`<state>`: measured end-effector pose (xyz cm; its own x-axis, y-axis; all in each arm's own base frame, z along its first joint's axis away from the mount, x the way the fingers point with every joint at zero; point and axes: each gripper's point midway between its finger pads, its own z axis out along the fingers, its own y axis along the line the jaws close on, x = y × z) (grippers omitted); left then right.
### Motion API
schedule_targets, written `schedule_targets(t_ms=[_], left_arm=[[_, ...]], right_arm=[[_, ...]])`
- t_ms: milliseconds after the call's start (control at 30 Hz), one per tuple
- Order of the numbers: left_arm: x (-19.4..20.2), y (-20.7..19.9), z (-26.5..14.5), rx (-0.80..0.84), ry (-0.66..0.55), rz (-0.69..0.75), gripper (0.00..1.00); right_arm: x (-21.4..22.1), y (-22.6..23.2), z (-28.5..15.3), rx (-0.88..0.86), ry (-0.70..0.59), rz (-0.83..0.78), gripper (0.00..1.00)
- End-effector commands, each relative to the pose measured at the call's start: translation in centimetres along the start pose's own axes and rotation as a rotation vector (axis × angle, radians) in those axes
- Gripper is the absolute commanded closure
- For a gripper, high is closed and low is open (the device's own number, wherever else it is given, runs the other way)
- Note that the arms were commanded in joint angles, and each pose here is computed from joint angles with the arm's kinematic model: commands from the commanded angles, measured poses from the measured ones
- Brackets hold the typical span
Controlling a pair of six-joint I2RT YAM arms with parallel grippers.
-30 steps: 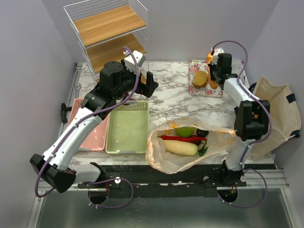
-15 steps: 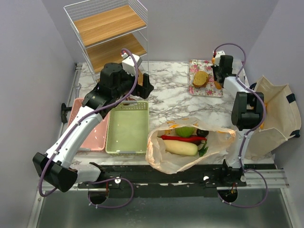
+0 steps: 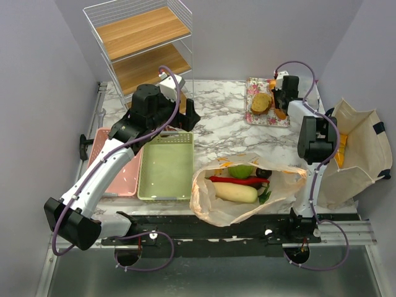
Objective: Untie the knot of the grocery bags and take out the mixed food
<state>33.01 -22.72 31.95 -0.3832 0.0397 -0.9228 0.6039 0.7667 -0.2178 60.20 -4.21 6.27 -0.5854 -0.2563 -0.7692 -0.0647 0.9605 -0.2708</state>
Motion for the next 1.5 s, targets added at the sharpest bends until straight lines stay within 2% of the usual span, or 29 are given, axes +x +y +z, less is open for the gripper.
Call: schedule_targets(t_ms=[0,33,167,300,433,500,633,733,800,933,1000,1067,1167,1267,1367,1467], left_arm=[[-0.2,-0.7,-0.5,0.038,-0.016,-0.008,0.02],[-0.2,-0.7,-0.5,0.043,-0.014,-0.005,0.02],[0.0,-1.3,-0.8,0.082,-0.013,0.043,0.02],[-0.2,-2.3,-1.7,0.141,-0.025,0.106,0.02],[-0.5,-4.5,-3.4,0.270,-0.068,0.236,0.02],[-0.4,-6.1,-4.8,0.376,-0.088,0.349,0.02],[0.0,-9.5,-7.6,0.575,-0.114,0.518,0.02],[0.8,-12.2,-9.2,0.683,-0.113,0.630,0.03],[1.7,-14.2,-10.0,0.739,-0.110,0.744,0.10],[3.7,-18.2,-11.3,0.839,-0.126,0.914,0.30],[3.5,-19.6,-11.6,0.845,-0.147,0.926,0.42],[3.8,-21.2,-12.3,0.880,-0.156,0.916,0.47],[6.7,-22.8,-13.3,0.967,-0.116,0.991,0.54],[9.6,-23.2,-13.6,1.019,-0.071,1.048,0.65],[11.9,-22.8,-12.9,1.028,-0.002,1.079,0.66],[13.9,-22.0,-12.0,1.011,0.064,1.135,0.66]], right_arm=[[-1.1,0.8,0.3,-0.044,-0.015,0.042,0.78],[-1.2,0.7,0.1,-0.041,-0.013,0.042,0.69],[-2.9,0.1,-1.9,-0.038,-0.030,0.064,0.44],[-6.0,-0.3,-5.4,-0.068,-0.066,0.088,0.35],[-9.8,0.3,-10.8,-0.170,-0.136,0.111,0.27],[-11.3,1.1,-14.0,-0.250,-0.164,0.105,0.21],[-13.1,3.0,-21.1,-0.431,-0.177,0.054,0.02],[-13.5,4.4,-27.8,-0.567,-0.188,0.009,0.00],[-13.3,5.4,-32.4,-0.662,-0.203,-0.028,0.00],[-11.4,7.6,-41.3,-0.840,-0.259,-0.129,0.00],[-10.4,8.1,-45.1,-0.872,-0.307,-0.161,0.00],[-9.4,8.6,-47.8,-0.896,-0.334,-0.197,0.00],[-7.7,9.9,-50.8,-0.952,-0.304,-0.258,0.00],[-5.9,10.3,-51.3,-0.952,-0.221,-0.312,0.00],[-3.5,11.3,-51.3,-0.948,-0.177,-0.398,0.00],[-0.7,13.0,-50.4,-0.969,-0.076,-0.470,0.00]])
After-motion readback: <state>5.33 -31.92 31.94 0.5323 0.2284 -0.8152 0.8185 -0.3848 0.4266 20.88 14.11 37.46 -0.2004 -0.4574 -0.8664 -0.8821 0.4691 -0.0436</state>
